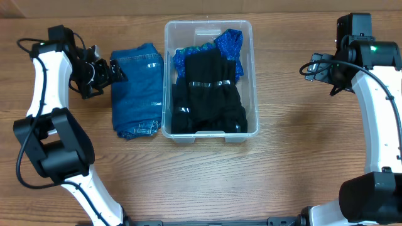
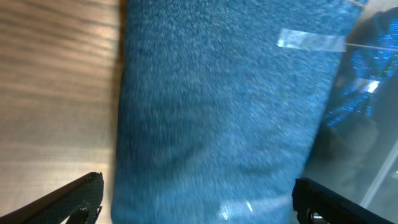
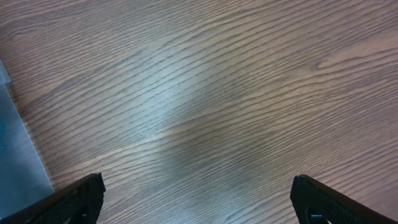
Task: Pack container
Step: 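Grasp the edge of the folded blue jeans with the left gripper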
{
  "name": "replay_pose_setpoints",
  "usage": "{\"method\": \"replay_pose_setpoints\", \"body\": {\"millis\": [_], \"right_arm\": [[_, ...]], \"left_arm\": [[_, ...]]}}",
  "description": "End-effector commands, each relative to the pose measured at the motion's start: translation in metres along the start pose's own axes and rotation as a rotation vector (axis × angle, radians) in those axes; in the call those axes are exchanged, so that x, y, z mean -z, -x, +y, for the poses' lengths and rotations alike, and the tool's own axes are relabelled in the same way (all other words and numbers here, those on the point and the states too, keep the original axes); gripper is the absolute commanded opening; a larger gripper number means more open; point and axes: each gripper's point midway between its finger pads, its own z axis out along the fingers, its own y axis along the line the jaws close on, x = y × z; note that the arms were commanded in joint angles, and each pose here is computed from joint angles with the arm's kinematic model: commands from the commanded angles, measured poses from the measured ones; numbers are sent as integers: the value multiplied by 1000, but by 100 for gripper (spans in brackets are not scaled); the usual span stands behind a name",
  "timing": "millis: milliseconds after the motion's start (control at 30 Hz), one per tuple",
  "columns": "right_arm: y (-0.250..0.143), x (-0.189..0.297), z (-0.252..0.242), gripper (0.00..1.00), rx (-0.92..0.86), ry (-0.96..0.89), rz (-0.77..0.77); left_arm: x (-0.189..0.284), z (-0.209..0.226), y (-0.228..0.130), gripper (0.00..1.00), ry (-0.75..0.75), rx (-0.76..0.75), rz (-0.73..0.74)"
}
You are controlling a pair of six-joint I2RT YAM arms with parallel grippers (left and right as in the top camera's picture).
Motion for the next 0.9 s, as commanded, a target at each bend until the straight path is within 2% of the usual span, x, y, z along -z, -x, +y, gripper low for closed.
{"method": "replay_pose_setpoints", "body": {"millis": [0,267,633,867], "right_arm": [[10,17,-4,100,-18,6,-60],[10,17,-4,100,-19,6,-60],[10,17,-4,100,-18,6,-60],[10,17,-4,100,-19,6,-60]], "left_arm": [[-18,1,3,100,-34,-57,11],[-47,22,9,100,18,-62,22],[-104,43,-6,100,7,-36,115],[-106,20,-9,95,-131,-82,125]]}}
